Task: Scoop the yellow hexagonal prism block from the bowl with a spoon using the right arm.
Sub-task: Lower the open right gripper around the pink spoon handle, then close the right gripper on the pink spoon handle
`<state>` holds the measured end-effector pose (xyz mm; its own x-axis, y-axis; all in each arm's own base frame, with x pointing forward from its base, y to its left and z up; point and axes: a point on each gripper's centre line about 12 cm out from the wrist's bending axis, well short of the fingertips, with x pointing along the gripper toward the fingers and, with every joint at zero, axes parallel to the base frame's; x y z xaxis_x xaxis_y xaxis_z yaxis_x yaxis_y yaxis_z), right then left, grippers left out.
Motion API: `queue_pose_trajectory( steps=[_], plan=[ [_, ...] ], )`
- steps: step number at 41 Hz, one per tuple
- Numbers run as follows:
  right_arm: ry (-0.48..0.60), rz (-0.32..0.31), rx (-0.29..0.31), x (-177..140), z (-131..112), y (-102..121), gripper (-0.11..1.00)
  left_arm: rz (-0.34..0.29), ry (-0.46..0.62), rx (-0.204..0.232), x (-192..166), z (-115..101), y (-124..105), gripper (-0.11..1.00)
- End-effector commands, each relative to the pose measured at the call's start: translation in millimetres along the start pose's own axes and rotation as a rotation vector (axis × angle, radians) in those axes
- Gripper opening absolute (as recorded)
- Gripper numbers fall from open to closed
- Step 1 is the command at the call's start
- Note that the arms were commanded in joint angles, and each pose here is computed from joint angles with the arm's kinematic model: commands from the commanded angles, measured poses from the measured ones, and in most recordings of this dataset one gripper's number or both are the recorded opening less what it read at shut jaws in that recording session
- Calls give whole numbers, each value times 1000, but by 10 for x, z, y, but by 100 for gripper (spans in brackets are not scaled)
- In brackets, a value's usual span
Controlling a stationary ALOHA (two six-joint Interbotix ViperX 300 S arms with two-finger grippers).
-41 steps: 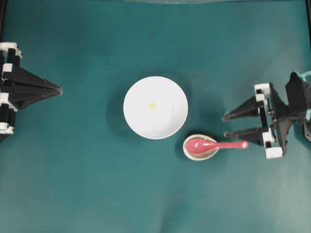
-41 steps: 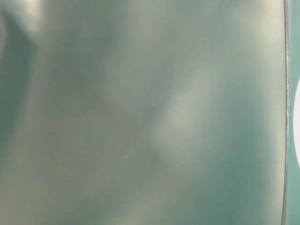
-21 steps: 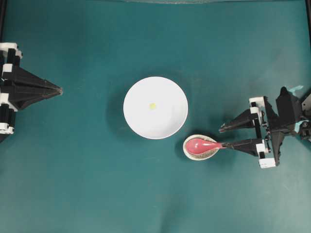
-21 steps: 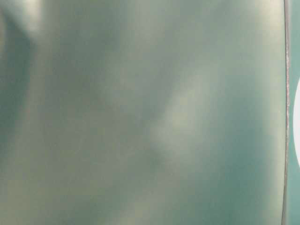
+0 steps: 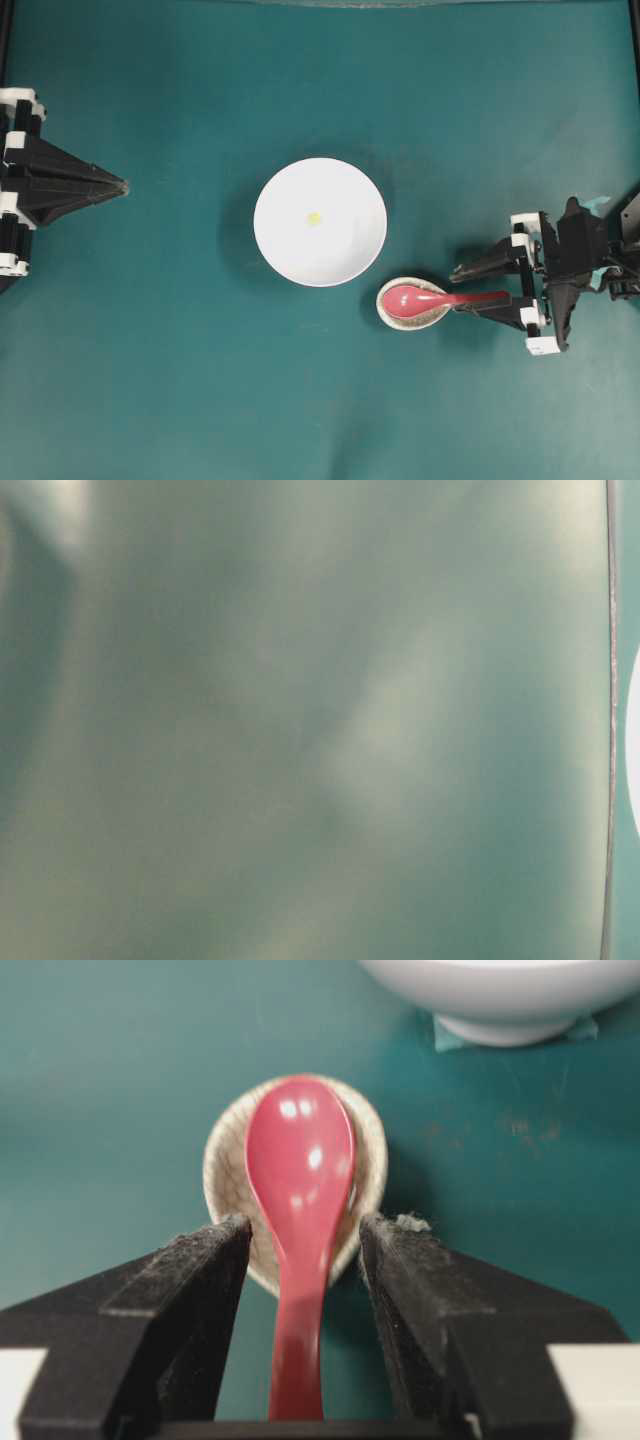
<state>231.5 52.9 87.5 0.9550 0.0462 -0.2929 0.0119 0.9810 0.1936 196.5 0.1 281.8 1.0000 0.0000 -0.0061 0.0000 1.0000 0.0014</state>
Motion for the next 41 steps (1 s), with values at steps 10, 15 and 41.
queue_pose_trajectory(
  steps=[10,15,41],
  plan=[
    [7,10,-5,20,-42,61,48,1,-21,3,23,78,2,0],
    [17,12,-8,15,-58,65,47,1,-21,3,23,78,2,0],
    [56,3,-35,-34,-122,29,47,25,-20,3,25,75,51,0]
  ],
)
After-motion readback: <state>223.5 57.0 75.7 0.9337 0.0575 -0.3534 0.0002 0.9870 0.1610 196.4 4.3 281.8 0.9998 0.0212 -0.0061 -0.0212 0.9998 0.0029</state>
